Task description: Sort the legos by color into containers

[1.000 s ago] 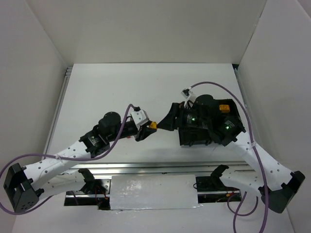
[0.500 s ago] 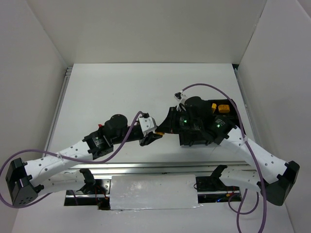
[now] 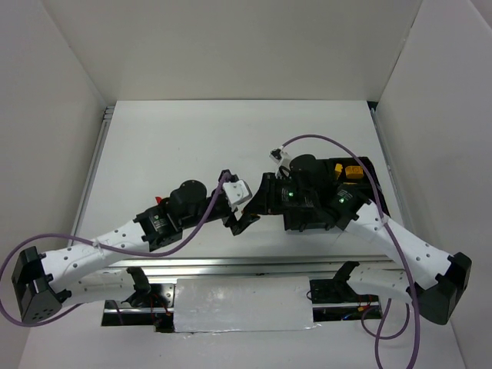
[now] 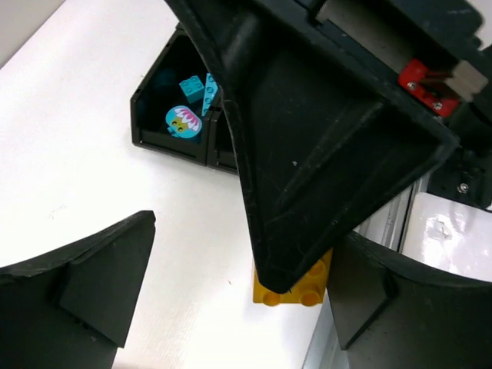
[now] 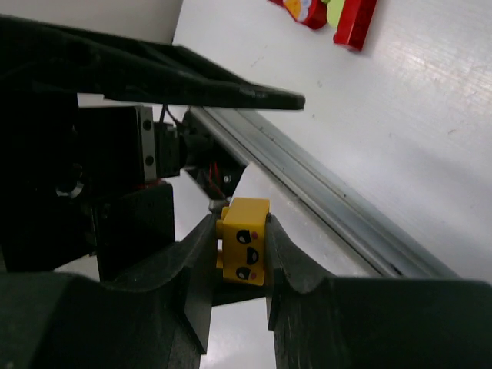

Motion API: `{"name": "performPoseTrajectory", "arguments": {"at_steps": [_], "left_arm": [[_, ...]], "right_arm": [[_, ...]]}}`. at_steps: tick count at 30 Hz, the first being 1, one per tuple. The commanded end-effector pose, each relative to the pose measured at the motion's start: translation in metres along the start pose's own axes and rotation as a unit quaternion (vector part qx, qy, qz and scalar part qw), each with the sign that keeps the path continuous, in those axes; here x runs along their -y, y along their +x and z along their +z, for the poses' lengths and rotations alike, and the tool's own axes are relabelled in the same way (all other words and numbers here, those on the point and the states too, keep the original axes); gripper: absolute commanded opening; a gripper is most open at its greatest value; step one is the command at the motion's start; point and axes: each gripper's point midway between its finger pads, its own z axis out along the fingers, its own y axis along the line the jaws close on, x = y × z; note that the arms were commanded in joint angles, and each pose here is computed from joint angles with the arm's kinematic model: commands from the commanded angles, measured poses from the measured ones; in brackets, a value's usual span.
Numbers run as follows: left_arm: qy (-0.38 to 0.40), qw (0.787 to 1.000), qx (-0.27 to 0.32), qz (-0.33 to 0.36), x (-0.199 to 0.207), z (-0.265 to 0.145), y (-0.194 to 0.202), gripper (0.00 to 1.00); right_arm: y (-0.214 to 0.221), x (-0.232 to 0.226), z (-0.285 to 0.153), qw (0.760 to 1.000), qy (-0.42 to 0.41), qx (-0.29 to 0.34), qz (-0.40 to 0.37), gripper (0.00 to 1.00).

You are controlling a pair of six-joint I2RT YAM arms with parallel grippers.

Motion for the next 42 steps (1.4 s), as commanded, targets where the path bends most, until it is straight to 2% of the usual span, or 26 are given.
{"name": "performPoseTrajectory", "arguments": {"at_steps": [1, 6, 10, 11, 14, 15, 17, 19, 20, 21, 24, 25, 28, 29, 30, 31, 32, 33, 34, 36, 37, 39, 42], "left_arm": [[-0.059, 0.997, 0.056, -0.008, -0.024, -0.001, -0.04, 0.99], [-0.139, 0.987, 0.055, -0.057, -0.049, -0.006, -0.044, 0.99], [-0.174, 0.98, 0.046, -0.08, -0.06, -0.011, -0.042, 1.0], [-0.177, 0.98, 0.047, -0.083, -0.06, -0.014, -0.043, 0.99], [-0.202, 0.972, 0.036, -0.112, -0.066, -0.024, -0.04, 0.99], [-0.212, 0.967, 0.02, -0.138, -0.066, -0.029, -0.035, 0.99], [-0.249, 0.955, 0.014, -0.164, -0.075, -0.043, -0.037, 1.0], [-0.3, 0.932, -0.013, -0.202, -0.083, -0.061, -0.021, 1.0], [-0.32, 0.92, -0.034, -0.225, -0.084, -0.072, -0.01, 0.99], [-0.338, 0.91, -0.04, -0.236, -0.087, -0.081, -0.006, 1.0], [-0.421, 0.864, -0.076, -0.263, -0.101, -0.115, 0.018, 1.0], [-0.452, 0.843, -0.076, -0.28, -0.106, -0.125, 0.026, 1.0], [-0.494, 0.808, -0.108, -0.302, -0.121, -0.146, 0.055, 0.99], [-0.484, 0.808, -0.111, -0.317, -0.12, -0.145, 0.06, 0.99], [-0.499, 0.793, -0.114, -0.331, -0.13, -0.152, 0.071, 0.99], [-0.498, 0.789, -0.114, -0.341, -0.132, -0.153, 0.076, 0.99], [-0.49, 0.79, -0.113, -0.351, -0.132, -0.153, 0.078, 0.99], [-0.502, 0.78, -0.112, -0.357, -0.137, -0.158, 0.083, 0.99], [-0.512, 0.77, -0.114, -0.363, -0.139, -0.162, 0.091, 0.99], [-0.53, 0.755, -0.117, -0.368, -0.143, -0.168, 0.101, 1.0], [-0.53, 0.752, -0.115, -0.374, -0.144, -0.167, 0.102, 0.99], [-0.532, 0.746, -0.118, -0.383, -0.146, -0.166, 0.108, 0.99], [-0.527, 0.742, -0.118, -0.397, -0.147, -0.158, 0.116, 0.99]], "right_arm": [[-0.002, -0.023, -0.005, 0.999, -0.049, 0.005, -0.02, 0.0], [-0.014, 0.006, 0.006, 0.999, 0.013, 0.029, -0.015, 0.0], [-0.038, 0.067, 0.017, 0.993, 0.099, 0.064, 0.025, 0.0], [-0.057, 0.092, 0.011, 0.986, 0.132, 0.092, 0.047, 0.0], [-0.098, 0.162, -0.017, 0.947, 0.259, 0.175, 0.078, 0.0], [-0.107, 0.189, -0.034, 0.922, 0.321, 0.198, 0.085, 0.0], [-0.131, 0.228, -0.067, 0.884, 0.386, 0.235, 0.114, 0.0], [-0.143, 0.258, -0.098, 0.846, 0.442, 0.265, 0.138, 0.0], [-0.151, 0.28, -0.125, 0.815, 0.475, 0.288, 0.163, 0.0], [-0.153, 0.29, -0.137, 0.802, 0.488, 0.297, 0.177, 0.0], [-0.162, 0.317, -0.162, 0.779, 0.503, 0.31, 0.209, 0.03], [-0.165, 0.321, -0.166, 0.773, 0.509, 0.313, 0.213, 0.05], [-0.169, 0.339, -0.171, 0.76, 0.526, 0.307, 0.227, 0.12], [-0.171, 0.347, -0.17, 0.757, 0.532, 0.301, 0.232, 0.17], [-0.17, 0.353, -0.17, 0.753, 0.539, 0.296, 0.234, 0.2], [-0.169, 0.357, -0.171, 0.751, 0.544, 0.29, 0.238, 0.24], [-0.169, 0.363, -0.168, 0.75, 0.547, 0.28, 0.244, 0.43], [-0.167, 0.367, -0.169, 0.749, 0.549, 0.276, 0.248, 0.53], [-0.168, 0.366, -0.168, 0.75, 0.547, 0.276, 0.248, 0.68], [-0.169, 0.363, -0.167, 0.755, 0.54, 0.279, 0.245, 0.83], [-0.172, 0.359, -0.172, 0.753, 0.539, 0.289, 0.242, 0.99], [-0.176, 0.353, -0.176, 0.753, 0.537, 0.296, 0.237, 1.0], [-0.185, 0.32, -0.169, 0.778, 0.504, 0.308, 0.214, 1.0]]}}
